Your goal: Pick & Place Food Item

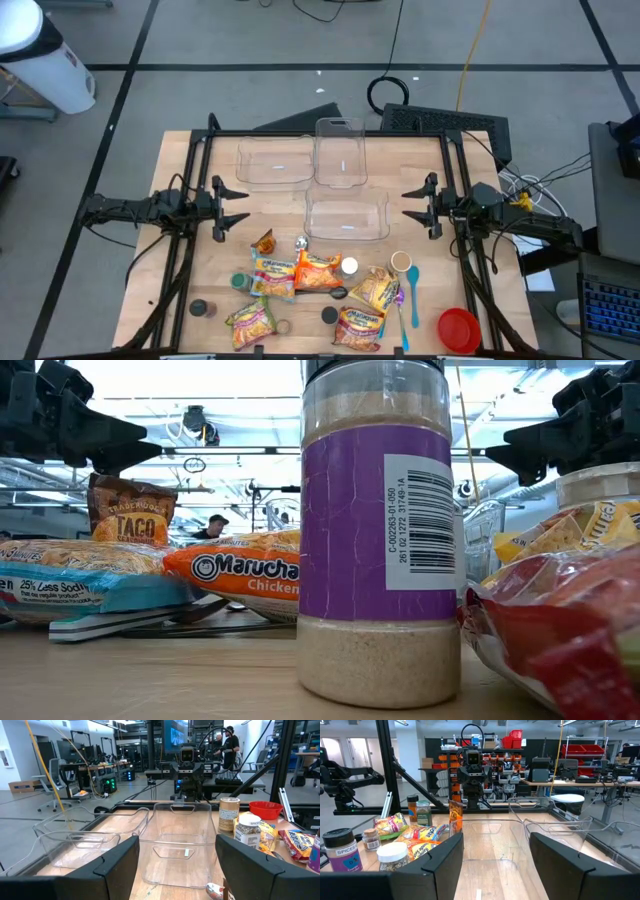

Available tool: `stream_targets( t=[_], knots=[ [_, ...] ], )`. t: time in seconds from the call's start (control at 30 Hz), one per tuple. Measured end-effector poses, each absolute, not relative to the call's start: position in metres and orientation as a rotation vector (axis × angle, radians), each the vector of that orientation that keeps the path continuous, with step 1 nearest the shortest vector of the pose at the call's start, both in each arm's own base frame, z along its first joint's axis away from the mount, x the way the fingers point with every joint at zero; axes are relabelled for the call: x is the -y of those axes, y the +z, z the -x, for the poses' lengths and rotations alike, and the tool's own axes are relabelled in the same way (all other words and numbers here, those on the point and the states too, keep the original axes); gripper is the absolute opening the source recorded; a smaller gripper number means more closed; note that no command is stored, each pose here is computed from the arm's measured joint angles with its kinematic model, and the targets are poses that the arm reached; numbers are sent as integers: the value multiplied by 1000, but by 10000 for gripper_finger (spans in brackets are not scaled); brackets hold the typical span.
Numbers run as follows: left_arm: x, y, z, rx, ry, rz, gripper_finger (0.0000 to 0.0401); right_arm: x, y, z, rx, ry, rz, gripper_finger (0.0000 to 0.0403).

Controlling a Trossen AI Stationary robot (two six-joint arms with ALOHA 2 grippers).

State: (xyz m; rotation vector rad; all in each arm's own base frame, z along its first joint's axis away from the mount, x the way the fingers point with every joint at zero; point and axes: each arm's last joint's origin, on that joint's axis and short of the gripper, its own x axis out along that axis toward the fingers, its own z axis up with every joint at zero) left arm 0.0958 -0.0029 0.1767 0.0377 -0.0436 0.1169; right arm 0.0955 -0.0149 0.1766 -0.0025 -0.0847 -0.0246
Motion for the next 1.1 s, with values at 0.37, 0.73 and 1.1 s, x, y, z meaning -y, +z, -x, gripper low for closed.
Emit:
stream_targets(
  t=[0.37,0.73,1.1],
  knots=[
    [3,177,-96,44,117,-38,271,15,177,-96,84,-25,3,224],
    [3,177,-96,44,117,-37,271,15,177,-95,87,-25,3,224],
    [3,177,-96,44,117,-38,271,11,198,-91,297,96,-78,224]
  ],
)
